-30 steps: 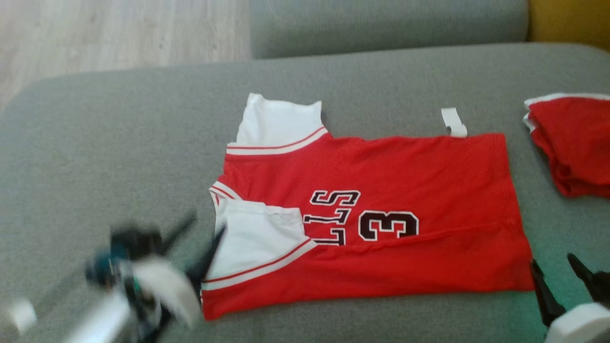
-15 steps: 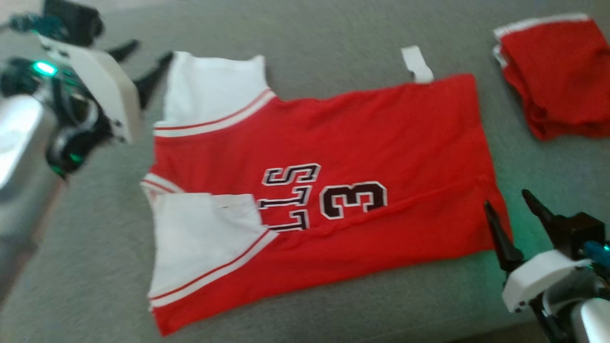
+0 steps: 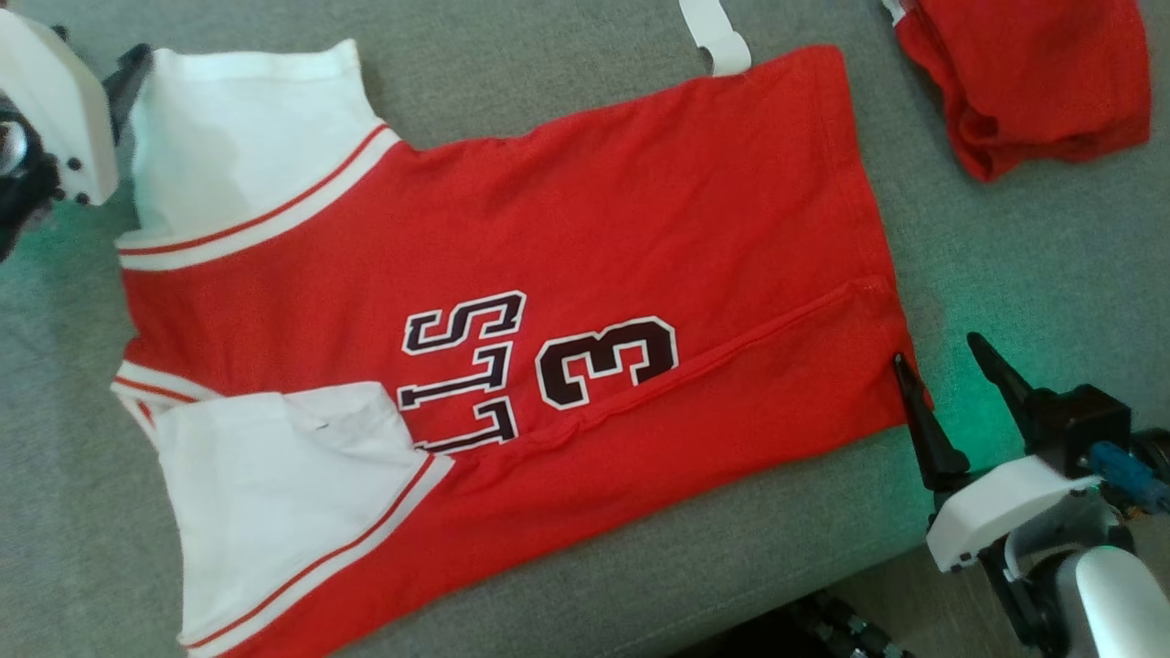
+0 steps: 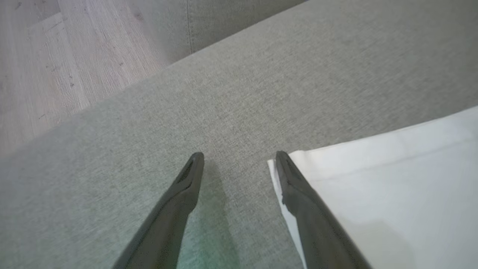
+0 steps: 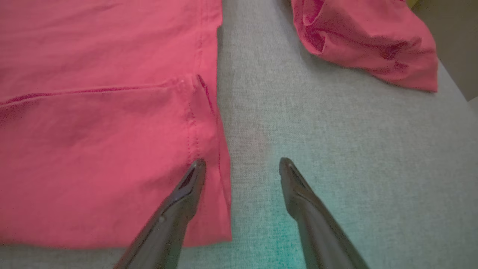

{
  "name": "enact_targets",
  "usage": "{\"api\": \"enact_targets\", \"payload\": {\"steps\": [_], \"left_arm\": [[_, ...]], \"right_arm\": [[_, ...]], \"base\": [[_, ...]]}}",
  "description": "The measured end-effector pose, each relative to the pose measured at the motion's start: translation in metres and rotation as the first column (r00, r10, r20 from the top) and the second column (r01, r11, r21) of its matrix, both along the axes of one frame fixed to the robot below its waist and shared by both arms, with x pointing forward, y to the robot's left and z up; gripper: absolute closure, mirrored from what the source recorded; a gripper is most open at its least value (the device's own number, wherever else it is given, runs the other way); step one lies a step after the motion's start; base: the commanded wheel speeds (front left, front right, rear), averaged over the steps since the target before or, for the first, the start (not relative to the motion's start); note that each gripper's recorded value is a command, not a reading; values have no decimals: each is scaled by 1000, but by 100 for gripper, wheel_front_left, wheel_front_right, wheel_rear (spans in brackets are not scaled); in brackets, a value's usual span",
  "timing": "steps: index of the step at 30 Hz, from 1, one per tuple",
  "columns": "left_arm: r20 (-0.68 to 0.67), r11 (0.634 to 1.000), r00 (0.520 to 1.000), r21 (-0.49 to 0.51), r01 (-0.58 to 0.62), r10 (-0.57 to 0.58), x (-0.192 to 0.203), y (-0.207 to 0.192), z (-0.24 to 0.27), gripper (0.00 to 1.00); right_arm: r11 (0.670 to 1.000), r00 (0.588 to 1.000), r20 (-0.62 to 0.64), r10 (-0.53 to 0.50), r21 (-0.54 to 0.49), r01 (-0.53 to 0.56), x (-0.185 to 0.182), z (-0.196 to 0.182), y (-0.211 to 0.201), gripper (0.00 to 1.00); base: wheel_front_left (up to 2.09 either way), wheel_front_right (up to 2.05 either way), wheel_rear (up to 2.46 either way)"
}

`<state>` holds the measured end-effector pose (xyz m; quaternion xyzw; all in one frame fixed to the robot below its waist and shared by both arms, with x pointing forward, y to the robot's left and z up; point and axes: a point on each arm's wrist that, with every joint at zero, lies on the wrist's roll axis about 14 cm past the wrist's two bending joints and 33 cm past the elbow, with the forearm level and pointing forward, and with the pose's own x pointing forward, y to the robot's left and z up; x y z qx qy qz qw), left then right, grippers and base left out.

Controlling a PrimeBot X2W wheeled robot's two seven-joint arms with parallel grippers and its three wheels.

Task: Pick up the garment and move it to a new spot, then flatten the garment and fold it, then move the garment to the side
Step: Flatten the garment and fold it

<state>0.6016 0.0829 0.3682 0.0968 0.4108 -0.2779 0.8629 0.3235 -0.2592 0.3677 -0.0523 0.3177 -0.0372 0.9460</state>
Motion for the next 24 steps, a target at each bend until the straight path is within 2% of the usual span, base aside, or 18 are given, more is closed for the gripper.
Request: {"api": "enact_targets", "payload": {"steps": [7, 14, 19, 20, 21, 22, 23, 24], "left_arm": [[-33, 999, 999, 26, 24, -24, 2, 1, -11, 0], [-63, 998, 996, -12, 55, -56, -8, -8, -8, 0], [-77, 996, 994, 7, 83, -83, -14, -6, -10, 1], [-78, 996, 993, 10, 85, -84, -14, -6, -10, 13], [-80, 996, 993, 7, 88, -88, -14, -7, -11, 41], [-84, 995, 992, 0, 95, -95, -16, -9, -11, 60], [-83, 994, 991, -6, 108, -108, -17, -12, -11, 85], [-77, 993, 990, -16, 118, -119, -18, -16, -11, 100]], "right_arm": [[999, 999, -17, -33, -11, 33, -4, -9, -6, 0], [999, 999, -5, -34, -17, 34, 4, -9, -6, 0], [999, 999, 1, -35, -19, 35, 6, -8, -6, 0], [999, 999, 0, -35, -20, 35, 6, -8, -6, 0], [999, 999, 3, -37, -18, 37, 6, -8, -5, 0], [999, 999, 5, -39, -16, 39, 7, -8, -5, 0], [999, 999, 6, -40, -16, 40, 7, -8, -5, 0], [999, 999, 6, -41, -15, 41, 7, -8, -5, 0]], "base": [[0, 0, 0], [0, 0, 0], [0, 0, 0], [0, 0, 0], [0, 0, 0], [0, 0, 0], [0, 0, 0], [0, 0, 0]]}}
